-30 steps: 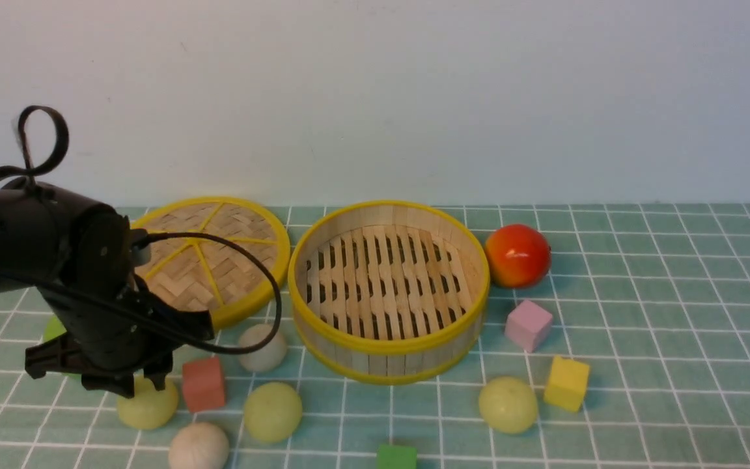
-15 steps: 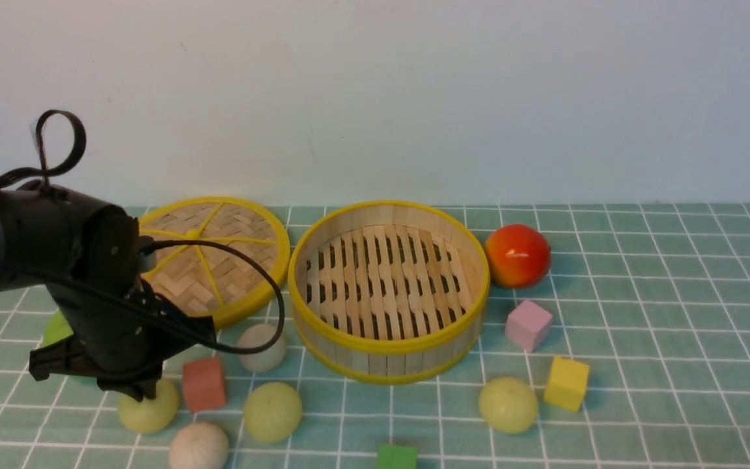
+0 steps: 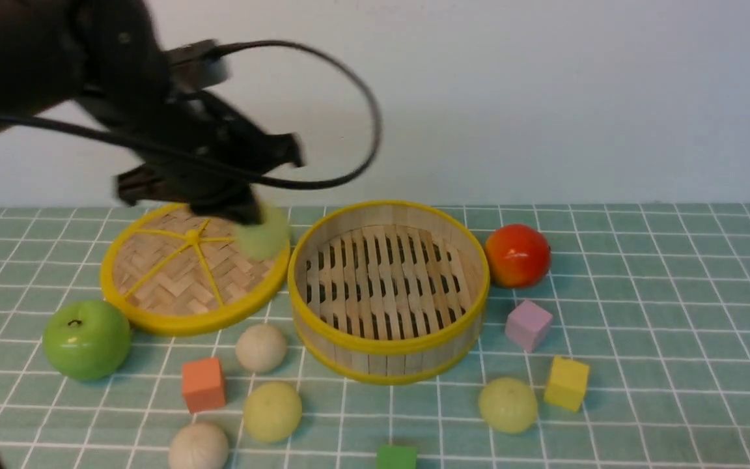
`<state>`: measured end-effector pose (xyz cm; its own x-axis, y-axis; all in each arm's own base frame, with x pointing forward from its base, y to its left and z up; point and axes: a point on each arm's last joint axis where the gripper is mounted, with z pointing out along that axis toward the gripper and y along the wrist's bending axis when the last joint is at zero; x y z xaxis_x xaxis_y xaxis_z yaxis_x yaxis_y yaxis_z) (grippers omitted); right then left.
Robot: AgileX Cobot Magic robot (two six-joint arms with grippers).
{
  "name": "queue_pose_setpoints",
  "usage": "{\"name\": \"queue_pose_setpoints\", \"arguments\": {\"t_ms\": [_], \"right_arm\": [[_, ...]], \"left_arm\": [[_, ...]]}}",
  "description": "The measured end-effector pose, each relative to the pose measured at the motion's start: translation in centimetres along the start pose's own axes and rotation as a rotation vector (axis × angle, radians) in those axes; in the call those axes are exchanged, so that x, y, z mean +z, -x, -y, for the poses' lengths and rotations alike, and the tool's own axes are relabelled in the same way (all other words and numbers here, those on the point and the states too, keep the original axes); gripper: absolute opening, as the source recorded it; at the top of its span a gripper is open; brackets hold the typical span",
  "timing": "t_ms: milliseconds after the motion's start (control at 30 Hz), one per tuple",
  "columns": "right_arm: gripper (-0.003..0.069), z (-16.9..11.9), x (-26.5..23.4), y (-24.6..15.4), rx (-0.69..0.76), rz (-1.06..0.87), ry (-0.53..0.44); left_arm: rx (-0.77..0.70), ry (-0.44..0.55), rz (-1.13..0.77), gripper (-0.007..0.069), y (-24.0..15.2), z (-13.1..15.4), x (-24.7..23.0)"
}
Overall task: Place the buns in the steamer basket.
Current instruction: Use the left arm to put the steamed stuffed bun into the steamer, then use the left arm to grab a steamed stuffed bun
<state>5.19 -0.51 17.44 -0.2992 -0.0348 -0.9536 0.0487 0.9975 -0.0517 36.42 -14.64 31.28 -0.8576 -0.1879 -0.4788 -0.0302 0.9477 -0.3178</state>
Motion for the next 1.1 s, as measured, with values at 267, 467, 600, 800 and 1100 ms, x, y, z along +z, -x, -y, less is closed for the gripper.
{"name": "queue_pose_setpoints", "arguments": {"t_ms": [267, 467, 600, 800, 1100], "right_arm": [[0.0238, 0.0, 0.0, 0.0, 0.0, 0.0, 0.0], [0.0238, 0.0, 0.0, 0.0, 0.0, 0.0, 0.0], [0.0238, 0.0, 0.0, 0.0, 0.0, 0.0, 0.0], [0.0238, 0.0, 0.0, 0.0, 0.0, 0.0, 0.0], [0.0238, 0.0, 0.0, 0.0, 0.0, 0.0, 0.0]], "left_arm": [[-0.068, 0.001, -0.069, 0.0003, 0.0, 2.5, 8.7], [-0.134, 0.042, -0.114, 0.008, -0.5, 2.1, 11.5], [-0.126, 0.057, -0.158, 0.0188, -0.6, 2.2, 10.7], [-0.013, 0.132, -0.151, 0.0293, 0.1, 2.0, 5.5], [0.041, 0.242, -0.128, 0.0238, -3.0, -1.0, 1.0]]}}
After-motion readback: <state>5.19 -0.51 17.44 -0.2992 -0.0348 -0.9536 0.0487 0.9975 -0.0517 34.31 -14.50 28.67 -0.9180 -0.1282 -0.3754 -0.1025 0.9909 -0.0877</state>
